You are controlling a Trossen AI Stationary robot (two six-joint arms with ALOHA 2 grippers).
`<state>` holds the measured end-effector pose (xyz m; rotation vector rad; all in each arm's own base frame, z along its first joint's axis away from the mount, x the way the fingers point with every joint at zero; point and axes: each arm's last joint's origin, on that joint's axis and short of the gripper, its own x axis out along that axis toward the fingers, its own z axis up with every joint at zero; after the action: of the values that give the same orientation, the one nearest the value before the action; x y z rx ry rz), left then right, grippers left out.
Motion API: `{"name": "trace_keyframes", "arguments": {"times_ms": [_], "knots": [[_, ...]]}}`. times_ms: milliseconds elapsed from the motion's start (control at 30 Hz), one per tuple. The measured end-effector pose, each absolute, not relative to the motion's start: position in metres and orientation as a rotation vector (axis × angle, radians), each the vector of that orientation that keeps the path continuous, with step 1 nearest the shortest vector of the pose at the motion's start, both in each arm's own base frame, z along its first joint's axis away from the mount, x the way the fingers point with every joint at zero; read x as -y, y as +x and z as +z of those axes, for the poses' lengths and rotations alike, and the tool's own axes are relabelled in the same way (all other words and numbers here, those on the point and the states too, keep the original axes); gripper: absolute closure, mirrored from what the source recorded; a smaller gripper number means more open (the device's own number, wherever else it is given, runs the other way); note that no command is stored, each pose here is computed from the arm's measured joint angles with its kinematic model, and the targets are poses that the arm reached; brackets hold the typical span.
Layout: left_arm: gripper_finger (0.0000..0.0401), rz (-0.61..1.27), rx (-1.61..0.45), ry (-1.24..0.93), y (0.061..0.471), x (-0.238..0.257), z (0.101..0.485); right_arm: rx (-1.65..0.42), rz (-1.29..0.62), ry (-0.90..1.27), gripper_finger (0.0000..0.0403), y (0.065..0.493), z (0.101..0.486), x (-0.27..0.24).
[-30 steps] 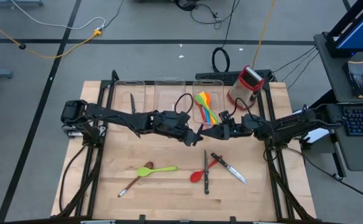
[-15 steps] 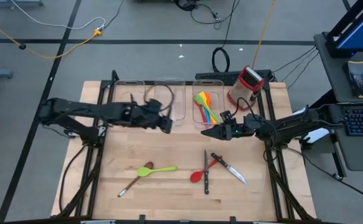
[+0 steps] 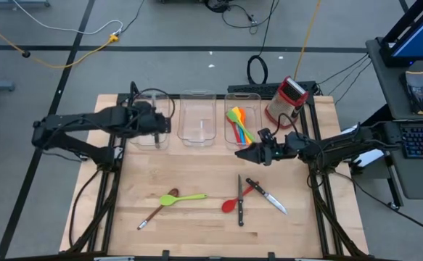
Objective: Pick & Place Kitchen Items
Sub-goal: Put the black knife into the left transparent bin
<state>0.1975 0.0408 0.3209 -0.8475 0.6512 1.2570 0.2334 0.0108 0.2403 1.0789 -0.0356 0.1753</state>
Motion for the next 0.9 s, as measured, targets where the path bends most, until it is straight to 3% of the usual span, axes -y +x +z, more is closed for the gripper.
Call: {"name": "trace_keyframes", "arguments": {"times_ms": [367,700,900], "knots": [[0.0315,1.409,-0.808,-0.86,0.182,-0.079,0.305,0.022,0.304,0.756,0.0193,0.232,0.242,-0.015],[0.0315,1.425,-0.911,-0.95,0.172,-0.098,0.276,0.044,0.293,0.409,0.0209,0.232,0.24,-0.015],[0.0315,1.395,-0.907,-1.009,0.172,-0.105,0.257,-0.039,0.27,0.346,0.0225,0.232,0.231,-0.014]]}}
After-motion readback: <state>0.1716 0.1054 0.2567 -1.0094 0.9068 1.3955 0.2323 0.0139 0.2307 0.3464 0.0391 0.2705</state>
